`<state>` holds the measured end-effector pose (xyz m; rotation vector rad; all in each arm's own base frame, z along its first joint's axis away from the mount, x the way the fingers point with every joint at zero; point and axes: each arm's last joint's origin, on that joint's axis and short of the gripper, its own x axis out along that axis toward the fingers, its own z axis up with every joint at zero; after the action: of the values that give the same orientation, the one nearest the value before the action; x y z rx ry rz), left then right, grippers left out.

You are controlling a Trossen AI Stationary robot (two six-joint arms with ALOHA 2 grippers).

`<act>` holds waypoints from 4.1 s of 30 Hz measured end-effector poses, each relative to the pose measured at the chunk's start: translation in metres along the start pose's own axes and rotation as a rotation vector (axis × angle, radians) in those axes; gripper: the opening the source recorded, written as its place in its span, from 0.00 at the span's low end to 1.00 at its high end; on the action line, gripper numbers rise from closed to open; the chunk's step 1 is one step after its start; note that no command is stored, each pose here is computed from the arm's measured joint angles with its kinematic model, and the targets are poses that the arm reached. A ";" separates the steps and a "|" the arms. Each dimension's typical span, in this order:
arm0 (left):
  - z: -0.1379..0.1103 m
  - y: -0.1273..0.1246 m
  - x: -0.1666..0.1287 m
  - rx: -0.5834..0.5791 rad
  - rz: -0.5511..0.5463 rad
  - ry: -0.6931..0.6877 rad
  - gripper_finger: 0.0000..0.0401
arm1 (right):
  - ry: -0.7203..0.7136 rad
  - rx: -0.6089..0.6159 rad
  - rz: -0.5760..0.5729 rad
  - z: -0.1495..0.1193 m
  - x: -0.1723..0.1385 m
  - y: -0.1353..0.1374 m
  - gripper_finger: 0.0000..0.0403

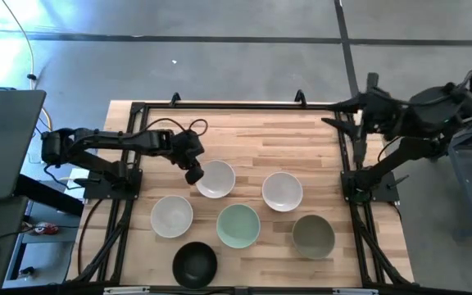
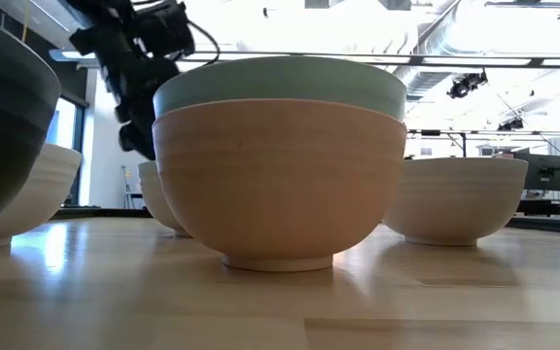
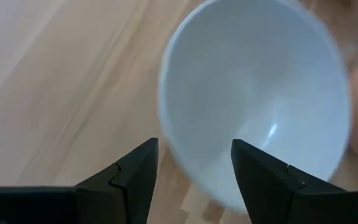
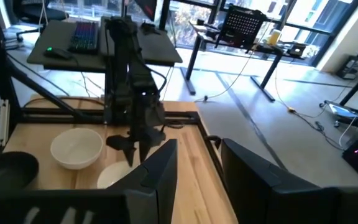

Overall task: Nest bowls inside each other
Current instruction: Stack the middle white bowl on top of the green bowl

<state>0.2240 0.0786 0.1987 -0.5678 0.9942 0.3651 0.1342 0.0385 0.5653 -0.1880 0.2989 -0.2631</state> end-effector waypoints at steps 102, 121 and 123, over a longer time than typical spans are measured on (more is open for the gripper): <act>0.105 -0.193 -0.022 0.434 -0.063 0.159 0.00 | 0.120 0.087 -0.029 -0.017 -0.008 -0.007 0.23; 0.093 -0.211 0.004 0.447 -0.023 0.175 0.00 | 0.117 0.095 -0.023 -0.016 -0.008 -0.007 0.23; 0.092 -0.209 0.007 0.449 -0.003 0.192 0.00 | 0.118 0.097 -0.016 -0.016 -0.008 -0.006 0.23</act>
<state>0.4013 -0.0330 0.2899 -0.1985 1.2154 0.0767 0.1206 0.0323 0.5534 -0.0797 0.4005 -0.3039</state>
